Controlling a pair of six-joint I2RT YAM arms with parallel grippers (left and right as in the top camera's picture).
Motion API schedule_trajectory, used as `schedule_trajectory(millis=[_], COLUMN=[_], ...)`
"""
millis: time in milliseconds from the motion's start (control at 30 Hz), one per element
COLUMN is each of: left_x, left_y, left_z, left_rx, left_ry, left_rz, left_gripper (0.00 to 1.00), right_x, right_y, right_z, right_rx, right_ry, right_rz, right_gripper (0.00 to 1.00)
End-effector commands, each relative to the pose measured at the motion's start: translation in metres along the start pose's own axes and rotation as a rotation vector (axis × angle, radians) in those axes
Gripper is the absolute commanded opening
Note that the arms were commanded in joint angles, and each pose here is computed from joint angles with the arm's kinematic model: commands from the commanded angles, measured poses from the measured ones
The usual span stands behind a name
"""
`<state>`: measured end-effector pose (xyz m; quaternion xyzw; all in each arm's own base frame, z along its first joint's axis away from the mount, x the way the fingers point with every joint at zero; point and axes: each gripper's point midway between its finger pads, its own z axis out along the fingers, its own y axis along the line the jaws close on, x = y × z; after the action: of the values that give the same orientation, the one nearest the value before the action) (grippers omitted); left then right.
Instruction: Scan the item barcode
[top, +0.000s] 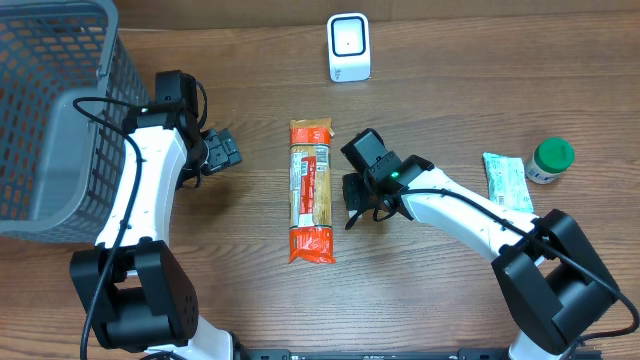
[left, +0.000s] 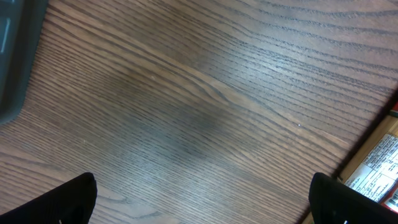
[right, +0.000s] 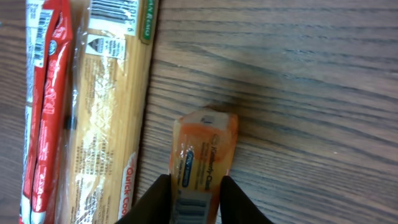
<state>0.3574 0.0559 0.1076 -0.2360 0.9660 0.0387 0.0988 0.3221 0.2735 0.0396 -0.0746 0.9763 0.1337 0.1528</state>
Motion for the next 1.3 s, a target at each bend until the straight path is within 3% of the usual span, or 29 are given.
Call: schedule_trajectory(millis=[0, 333, 533, 767, 900, 1267], left_x=[-0.003, -0.003, -0.003, -0.003, -0.003, -0.003], left_y=[0.000, 0.000, 0.000, 0.000, 0.000, 0.000], left_z=[-0.003, -0.003, -0.003, -0.003, -0.003, -0.003], left_rx=[-0.004, -0.004, -0.004, -0.004, -0.004, -0.004], left_ry=[-0.014, -0.014, -0.014, -0.014, -0.013, -0.014], left_rz=[0.013, 0.013, 0.013, 0.013, 0.013, 0.013], left_gripper=[1.00, 1.00, 1.00, 1.00, 1.00, 1.00], right_x=[-0.004, -0.034, -0.026, -0.013, -0.009, -0.006], right_y=[-0.010, -0.056, -0.082, -0.090, -0.091, -0.067], right_z=[0.000, -0.052, -0.062, -0.044, -0.039, -0.029], right_rx=[0.054, 0.319, 0.465, 0.484, 0.481, 0.339], right_ry=[-0.025, -0.164, -0.148, -0.111, -0.098, -0.071], right_rz=[0.003, -0.044, -0.060, -0.070, -0.067, -0.052], right_gripper=[0.20, 0.18, 0.18, 0.17, 0.25, 0.33])
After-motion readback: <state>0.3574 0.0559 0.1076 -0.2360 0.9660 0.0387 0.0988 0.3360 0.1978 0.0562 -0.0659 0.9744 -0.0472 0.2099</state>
